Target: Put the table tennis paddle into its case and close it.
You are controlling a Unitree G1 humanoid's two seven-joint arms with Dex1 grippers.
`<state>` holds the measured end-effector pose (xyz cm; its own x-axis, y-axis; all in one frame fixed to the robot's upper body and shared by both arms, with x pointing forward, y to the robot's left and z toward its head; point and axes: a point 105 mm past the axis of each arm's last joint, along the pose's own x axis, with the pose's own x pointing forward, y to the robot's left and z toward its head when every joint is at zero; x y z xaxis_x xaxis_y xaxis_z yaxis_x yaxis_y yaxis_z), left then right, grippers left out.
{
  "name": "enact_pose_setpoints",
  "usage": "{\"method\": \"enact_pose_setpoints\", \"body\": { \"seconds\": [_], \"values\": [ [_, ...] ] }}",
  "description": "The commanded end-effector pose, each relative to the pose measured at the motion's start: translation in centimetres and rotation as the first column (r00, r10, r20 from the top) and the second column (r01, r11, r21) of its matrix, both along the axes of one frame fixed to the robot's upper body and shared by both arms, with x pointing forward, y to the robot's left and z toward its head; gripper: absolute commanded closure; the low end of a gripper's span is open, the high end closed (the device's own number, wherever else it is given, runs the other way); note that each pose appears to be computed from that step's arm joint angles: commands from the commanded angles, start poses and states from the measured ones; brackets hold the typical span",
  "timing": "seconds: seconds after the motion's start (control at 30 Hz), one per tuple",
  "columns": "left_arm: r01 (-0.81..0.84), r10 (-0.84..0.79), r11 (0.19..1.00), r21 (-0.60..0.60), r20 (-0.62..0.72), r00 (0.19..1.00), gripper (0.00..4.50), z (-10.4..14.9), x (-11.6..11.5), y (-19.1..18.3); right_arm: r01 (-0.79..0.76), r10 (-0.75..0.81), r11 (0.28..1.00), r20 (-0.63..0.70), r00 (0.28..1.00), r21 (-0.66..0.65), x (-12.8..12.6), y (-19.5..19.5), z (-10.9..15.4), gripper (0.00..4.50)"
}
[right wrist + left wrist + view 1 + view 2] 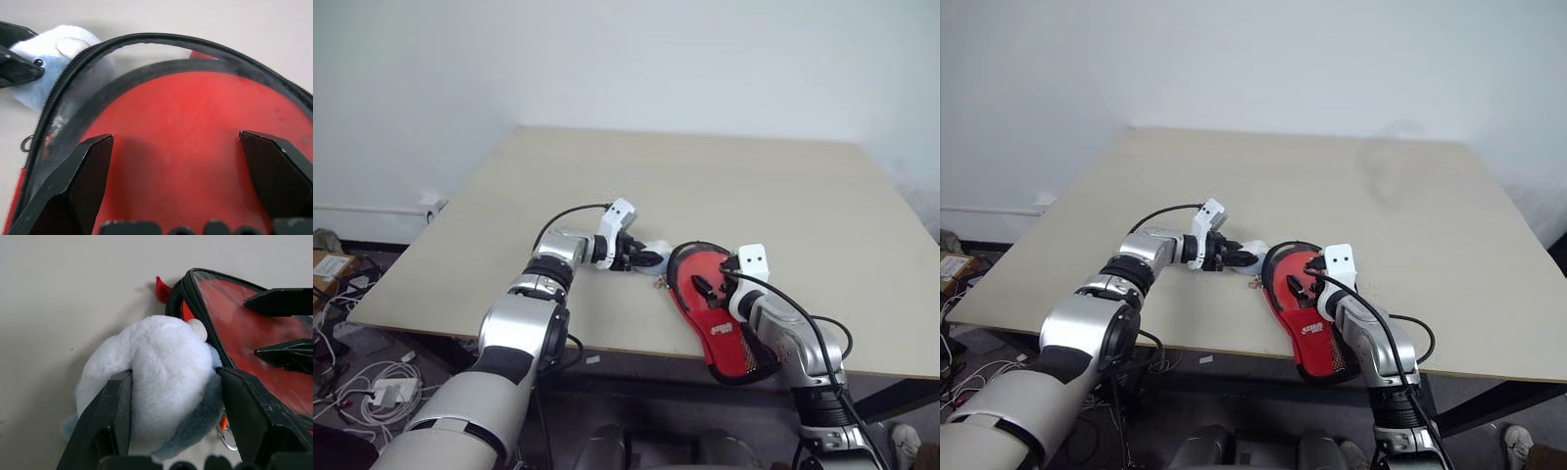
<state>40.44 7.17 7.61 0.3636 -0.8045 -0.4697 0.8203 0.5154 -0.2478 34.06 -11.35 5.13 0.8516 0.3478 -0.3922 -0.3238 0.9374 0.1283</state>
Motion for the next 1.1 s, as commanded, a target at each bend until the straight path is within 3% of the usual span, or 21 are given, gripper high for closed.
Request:
{"method": "enact_pose_setpoints", "body": {
  "seconds": [0.03, 0.13, 0.2, 0.27, 0.53, 0.67, 0.73, 0.83, 0.93, 1.03, 1.1],
  "values": [
    [0.024, -0.021, 0.999, -0.04, 0.088, 0.996, 1.71, 1.2, 0.4, -0.9, 0.039, -0.041, 0.999, -0.054, 0.998, -0.032, -0.1, -0.9, -1.5, 0.04],
    [0.03, -0.024, 0.998, -0.046, 0.129, 0.991, 1.13, 2.4, 0.9, -1.0, 0.041, -0.043, 0.998, -0.053, 0.998, -0.04, -0.3, -0.9, -1.6, 0.0],
    [0.04, -0.033, 0.998, -0.051, 0.143, 0.989, 0.47, 3.0, 1.0, -1.1, 0.042, -0.044, 0.998, -0.053, 0.998, -0.04, -0.4, -0.9, -1.6, 0.0],
    [0.028, -0.029, 1.0, 0.008, 0.176, 0.984, 0.02, 2.7, 1.3, -1.1, 0.051, -0.053, 0.998, -0.056, 0.997, -0.035, -0.5, -1.0, -1.7, 0.0],
    [-0.055, 0.011, 0.976, 0.211, 0.203, 0.979, 0.02, -0.1, 1.7, -1.4, 0.067, -0.071, 0.997, -0.082, 0.994, -0.046, -1.0, -1.7, -2.1, 0.0],
    [-0.092, 0.04, 0.934, 0.345, 0.155, 0.987, 0.02, -4.4, 0.5, -0.5, 0.075, -0.08, 0.995, -0.086, 0.993, -0.058, -0.9, -2.0, -2.1, 0.0],
    [-0.111, 0.073, 0.943, 0.315, 0.129, 0.989, 0.02, -5.1, 0.1, -0.9, 0.083, -0.088, 0.994, -0.081, 0.993, -0.067, -0.8, -2.1, -2.0, 0.0],
    [-0.152, 0.141, 0.971, 0.185, 0.07, 0.988, 0.62, -4.6, 0.1, -2.1, 0.087, -0.093, 0.994, -0.077, 0.993, -0.069, -0.6, -2.3, -1.7, 0.0],
    [-0.081, 0.073, 0.984, 0.156, 0.058, 0.996, 1.57, -4.2, -0.4, -3.1, 0.057, -0.062, 0.997, -0.098, 0.993, -0.059, -1.0, -2.0, -1.8, 0.0],
    [-0.141, 0.139, 0.99, 0.031, 0.059, 0.988, 2.45, -1.4, 0.9, -3.6, -0.002, -0.008, 0.998, -0.156, 0.988, -0.063, -2.3, -1.3, -2.8, 0.0],
    [-0.161, 0.16, 0.987, 0.013, 0.077, 0.984, 3.0, -0.3, 1.5, -3.6, -0.03, 0.017, 0.997, -0.181, 0.983, -0.067, -2.8, -1.0, -3.3, 0.0]
  ]
}}
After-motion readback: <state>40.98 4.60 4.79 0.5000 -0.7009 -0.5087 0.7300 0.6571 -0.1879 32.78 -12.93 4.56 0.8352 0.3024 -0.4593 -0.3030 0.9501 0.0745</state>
